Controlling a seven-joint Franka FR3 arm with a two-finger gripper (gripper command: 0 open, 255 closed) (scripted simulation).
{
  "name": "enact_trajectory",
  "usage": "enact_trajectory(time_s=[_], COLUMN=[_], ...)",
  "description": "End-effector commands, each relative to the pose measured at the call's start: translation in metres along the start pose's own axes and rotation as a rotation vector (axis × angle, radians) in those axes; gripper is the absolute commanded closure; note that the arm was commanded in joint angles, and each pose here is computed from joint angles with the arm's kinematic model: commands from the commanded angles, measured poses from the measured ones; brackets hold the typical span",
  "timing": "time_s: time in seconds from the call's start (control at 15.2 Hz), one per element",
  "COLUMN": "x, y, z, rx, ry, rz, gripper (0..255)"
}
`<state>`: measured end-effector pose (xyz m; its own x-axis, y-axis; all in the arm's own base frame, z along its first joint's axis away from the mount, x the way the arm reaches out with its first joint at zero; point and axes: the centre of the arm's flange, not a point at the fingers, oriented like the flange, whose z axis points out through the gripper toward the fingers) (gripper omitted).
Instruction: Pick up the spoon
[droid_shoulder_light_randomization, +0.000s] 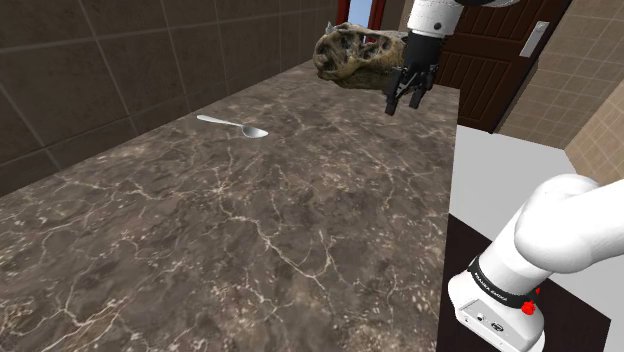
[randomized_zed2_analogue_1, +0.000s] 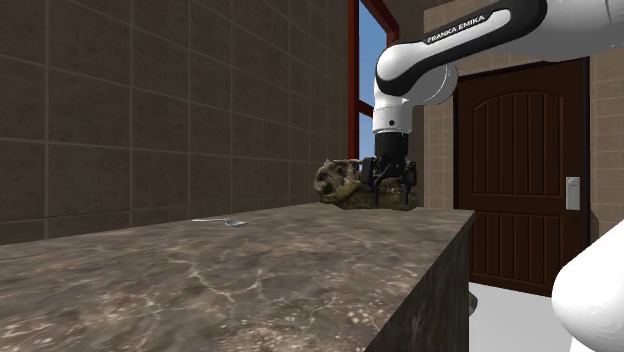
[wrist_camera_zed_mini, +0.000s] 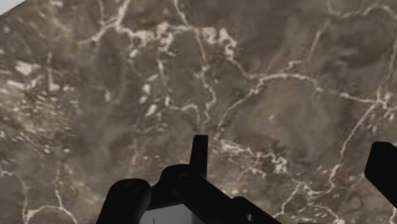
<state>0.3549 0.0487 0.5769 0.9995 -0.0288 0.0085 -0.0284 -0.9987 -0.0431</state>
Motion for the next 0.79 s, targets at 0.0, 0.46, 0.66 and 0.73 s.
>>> enact_trajectory(time_s=[0.0, 0.46, 0.66, 0.73], x=[0.016, 0.062, 0.081, 0.087], y=[-0.021, -0.092, -0.123, -0.134], z=[0.003, 0.011, 0.013, 0.014], rx=[0.008, 0.032, 0.042, 0.045], ry=[0.013, 0.056, 0.075, 0.081], rz=[-0.016, -0.073, -0.097, -0.105], gripper=[0, 0, 0, 0])
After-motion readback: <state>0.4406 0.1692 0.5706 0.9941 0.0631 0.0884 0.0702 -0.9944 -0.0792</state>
